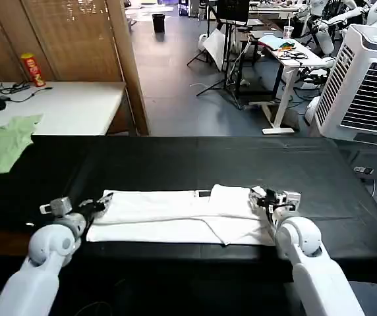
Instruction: Fold and organize the clothes.
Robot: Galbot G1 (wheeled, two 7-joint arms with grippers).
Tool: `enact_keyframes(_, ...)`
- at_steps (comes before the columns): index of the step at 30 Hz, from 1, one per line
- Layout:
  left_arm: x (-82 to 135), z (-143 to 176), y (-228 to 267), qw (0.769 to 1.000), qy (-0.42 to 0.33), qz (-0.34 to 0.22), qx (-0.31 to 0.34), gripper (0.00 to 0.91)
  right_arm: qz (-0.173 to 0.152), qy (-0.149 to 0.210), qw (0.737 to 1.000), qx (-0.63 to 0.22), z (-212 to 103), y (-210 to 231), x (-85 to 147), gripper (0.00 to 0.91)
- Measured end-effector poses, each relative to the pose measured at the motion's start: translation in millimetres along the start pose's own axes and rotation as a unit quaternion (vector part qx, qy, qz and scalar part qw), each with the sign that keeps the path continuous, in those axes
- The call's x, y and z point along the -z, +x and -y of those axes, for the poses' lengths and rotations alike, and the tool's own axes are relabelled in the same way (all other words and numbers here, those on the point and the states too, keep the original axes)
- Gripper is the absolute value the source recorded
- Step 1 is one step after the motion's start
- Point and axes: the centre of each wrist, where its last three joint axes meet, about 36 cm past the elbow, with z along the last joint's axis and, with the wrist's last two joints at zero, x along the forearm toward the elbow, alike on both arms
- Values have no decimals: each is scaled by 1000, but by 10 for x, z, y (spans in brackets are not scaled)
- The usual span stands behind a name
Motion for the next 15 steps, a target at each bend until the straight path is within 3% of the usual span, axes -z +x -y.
enact_keyframes(6,-57,71,-38,999,-34,32,-3,0,30,13,999,-26,-70,-16,-86,0)
enact_keyframes(10,-77,152,-94,994,-81,66,10,0,31,15,999,-27,-74,-56,-85,10)
enact_keyframes(11,-84,169,-117,993,-92,71,14,254,30,15,999,-23,-68,-56,-81,10)
enact_keyframes(12,-88,188,-138,992,-98,73,16,878,28,16,999,-18,-60,-52,-80,166)
enact_keyframes(13,-87,205,-159,992,-103,75,17,878,27,18,999,-13,-51,-42,-81,878)
enact_keyframes(15,-82,225,-196,991,-107,76,20,878,25,23,999,-3,-30,-16,-83,878)
